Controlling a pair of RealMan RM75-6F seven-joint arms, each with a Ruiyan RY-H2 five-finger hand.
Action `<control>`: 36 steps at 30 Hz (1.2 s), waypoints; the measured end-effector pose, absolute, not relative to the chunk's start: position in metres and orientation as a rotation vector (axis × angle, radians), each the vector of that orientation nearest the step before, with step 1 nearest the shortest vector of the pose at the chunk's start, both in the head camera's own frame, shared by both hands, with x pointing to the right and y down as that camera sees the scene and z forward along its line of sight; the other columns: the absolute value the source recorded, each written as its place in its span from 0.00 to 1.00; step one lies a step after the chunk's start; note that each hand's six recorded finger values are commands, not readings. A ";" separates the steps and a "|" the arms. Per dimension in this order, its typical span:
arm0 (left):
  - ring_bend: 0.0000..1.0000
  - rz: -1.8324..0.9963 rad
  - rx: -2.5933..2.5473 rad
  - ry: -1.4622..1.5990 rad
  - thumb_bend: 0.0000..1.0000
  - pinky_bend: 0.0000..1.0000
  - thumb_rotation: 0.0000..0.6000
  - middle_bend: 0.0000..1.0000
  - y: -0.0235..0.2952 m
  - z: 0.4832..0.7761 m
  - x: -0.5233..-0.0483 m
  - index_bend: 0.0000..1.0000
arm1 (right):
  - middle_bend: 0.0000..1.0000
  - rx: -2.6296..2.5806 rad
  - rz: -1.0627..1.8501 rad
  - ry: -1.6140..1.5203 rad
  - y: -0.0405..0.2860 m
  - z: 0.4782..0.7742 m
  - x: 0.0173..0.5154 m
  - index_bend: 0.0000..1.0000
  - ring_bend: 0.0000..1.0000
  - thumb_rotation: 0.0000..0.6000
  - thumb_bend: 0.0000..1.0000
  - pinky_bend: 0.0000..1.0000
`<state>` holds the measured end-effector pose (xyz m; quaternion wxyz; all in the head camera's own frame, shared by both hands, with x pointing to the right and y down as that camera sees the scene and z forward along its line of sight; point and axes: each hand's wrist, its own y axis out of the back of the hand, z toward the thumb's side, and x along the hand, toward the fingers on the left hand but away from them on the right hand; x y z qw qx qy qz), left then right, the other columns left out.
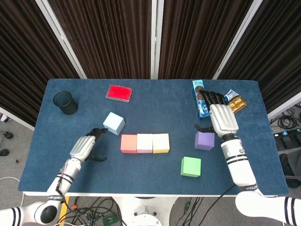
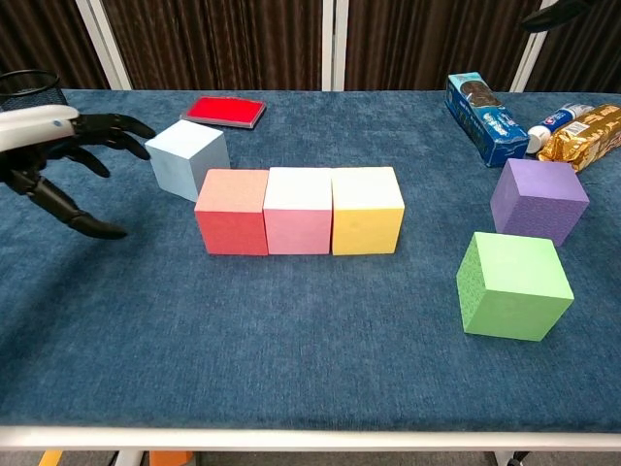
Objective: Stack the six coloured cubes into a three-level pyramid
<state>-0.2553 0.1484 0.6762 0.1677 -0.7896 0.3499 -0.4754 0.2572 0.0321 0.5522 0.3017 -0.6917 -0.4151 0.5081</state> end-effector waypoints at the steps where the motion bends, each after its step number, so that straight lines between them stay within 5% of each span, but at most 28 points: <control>1: 0.04 -1.345 -2.263 0.998 0.09 0.21 1.00 0.19 0.150 0.676 -0.249 0.11 | 0.07 -1.834 1.350 -1.112 0.032 0.552 0.262 0.00 0.00 1.00 0.07 0.00; 36: 0.04 -1.234 -2.107 1.005 0.09 0.21 1.00 0.30 0.140 0.700 -0.187 0.11 | 0.08 -1.815 1.407 -1.183 0.039 0.572 0.307 0.00 0.00 1.00 0.08 0.00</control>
